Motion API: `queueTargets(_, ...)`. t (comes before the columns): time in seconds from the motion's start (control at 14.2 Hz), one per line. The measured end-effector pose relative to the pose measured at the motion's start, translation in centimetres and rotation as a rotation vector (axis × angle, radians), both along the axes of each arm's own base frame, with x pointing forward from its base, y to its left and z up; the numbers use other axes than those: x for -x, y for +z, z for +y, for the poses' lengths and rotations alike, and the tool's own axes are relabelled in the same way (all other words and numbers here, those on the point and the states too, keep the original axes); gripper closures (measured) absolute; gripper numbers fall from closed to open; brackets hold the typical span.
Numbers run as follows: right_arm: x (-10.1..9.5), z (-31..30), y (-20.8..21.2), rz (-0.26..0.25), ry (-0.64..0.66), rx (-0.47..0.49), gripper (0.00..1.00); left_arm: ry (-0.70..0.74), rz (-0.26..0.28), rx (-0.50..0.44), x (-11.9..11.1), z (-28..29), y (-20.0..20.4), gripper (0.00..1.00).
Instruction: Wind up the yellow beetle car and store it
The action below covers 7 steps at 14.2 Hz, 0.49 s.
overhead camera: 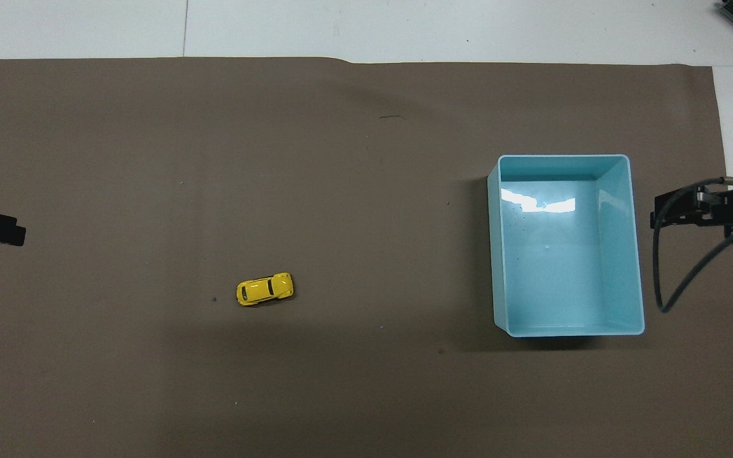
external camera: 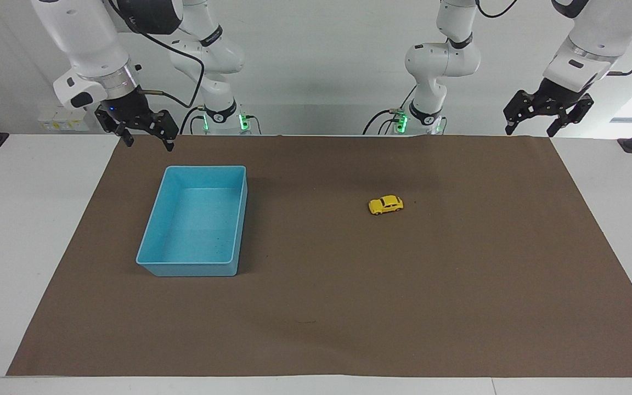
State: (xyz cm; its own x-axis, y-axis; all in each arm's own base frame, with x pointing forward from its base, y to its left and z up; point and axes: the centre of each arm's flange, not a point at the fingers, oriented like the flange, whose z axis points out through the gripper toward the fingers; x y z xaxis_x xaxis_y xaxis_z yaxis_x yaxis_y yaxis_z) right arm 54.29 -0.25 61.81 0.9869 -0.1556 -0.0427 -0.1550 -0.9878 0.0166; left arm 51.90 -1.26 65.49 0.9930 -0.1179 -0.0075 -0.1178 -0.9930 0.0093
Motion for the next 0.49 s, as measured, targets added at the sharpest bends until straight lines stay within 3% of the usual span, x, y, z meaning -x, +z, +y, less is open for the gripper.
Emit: queueTargets(0.49,0.0,0.0,0.0,0.0,0.0,0.0,0.0,0.005,0.002,0.0,0.0,0.1,-0.07,0.0)
